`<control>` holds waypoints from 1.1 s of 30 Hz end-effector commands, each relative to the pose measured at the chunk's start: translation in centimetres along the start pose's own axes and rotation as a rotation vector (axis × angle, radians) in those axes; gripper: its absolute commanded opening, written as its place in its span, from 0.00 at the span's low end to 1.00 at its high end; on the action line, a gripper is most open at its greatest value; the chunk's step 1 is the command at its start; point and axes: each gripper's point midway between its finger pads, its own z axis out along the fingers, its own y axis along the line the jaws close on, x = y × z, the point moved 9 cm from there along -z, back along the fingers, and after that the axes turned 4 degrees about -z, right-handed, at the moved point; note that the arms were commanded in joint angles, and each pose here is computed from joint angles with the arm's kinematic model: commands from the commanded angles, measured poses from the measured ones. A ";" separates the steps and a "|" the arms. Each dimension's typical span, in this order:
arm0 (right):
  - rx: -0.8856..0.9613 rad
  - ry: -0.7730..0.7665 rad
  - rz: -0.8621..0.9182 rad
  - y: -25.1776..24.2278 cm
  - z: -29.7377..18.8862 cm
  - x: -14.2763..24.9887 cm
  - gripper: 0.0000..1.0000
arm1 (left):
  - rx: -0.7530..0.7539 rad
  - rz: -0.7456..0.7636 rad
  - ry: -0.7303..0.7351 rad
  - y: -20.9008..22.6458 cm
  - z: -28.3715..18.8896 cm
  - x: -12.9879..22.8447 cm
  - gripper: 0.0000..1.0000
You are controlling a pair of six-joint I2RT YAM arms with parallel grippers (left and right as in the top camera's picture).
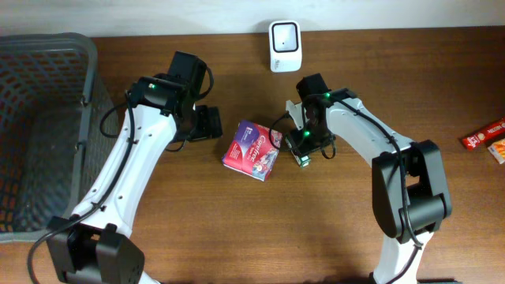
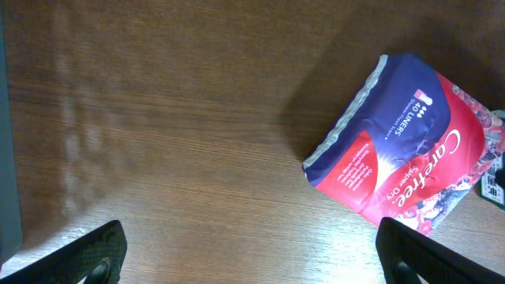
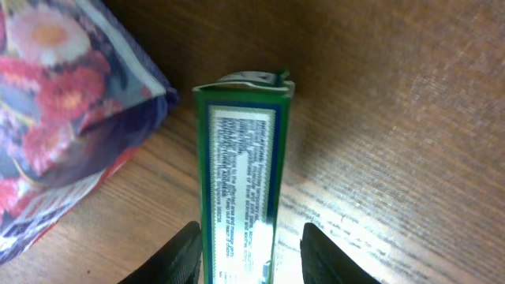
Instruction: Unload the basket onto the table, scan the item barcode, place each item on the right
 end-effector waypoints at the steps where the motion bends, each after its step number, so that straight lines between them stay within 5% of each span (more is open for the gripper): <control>1: 0.013 0.001 0.009 0.0 0.3 0.4 0.40 | -0.003 -0.011 -0.011 0.2 -0.3 -0.1 0.99; 10: -0.002 -0.004 0.097 -0.2 -1.9 -0.6 0.16 | -0.003 -0.011 -0.011 0.2 -0.3 -0.1 0.99; 15: -0.306 -0.048 0.206 -1.5 -5.7 -0.8 0.18 | -0.003 -0.011 -0.011 0.2 -0.3 -0.1 0.99; 23: -0.564 0.002 0.537 -6.6 0.8 8.3 0.20 | -0.003 -0.011 -0.011 0.2 -0.3 -0.1 0.99; 25: -0.478 0.042 0.669 -9.3 1.1 10.9 0.51 | -0.003 -0.011 -0.011 0.2 -0.3 -0.1 0.99; 29: -0.289 0.130 0.787 -13.4 -2.8 12.2 0.62 | -0.003 -0.011 -0.011 0.2 -0.3 -0.1 0.99; 33: -0.283 0.177 0.553 -9.2 -4.3 8.4 0.62 | -0.003 -0.011 -0.011 0.2 -0.3 -0.1 0.99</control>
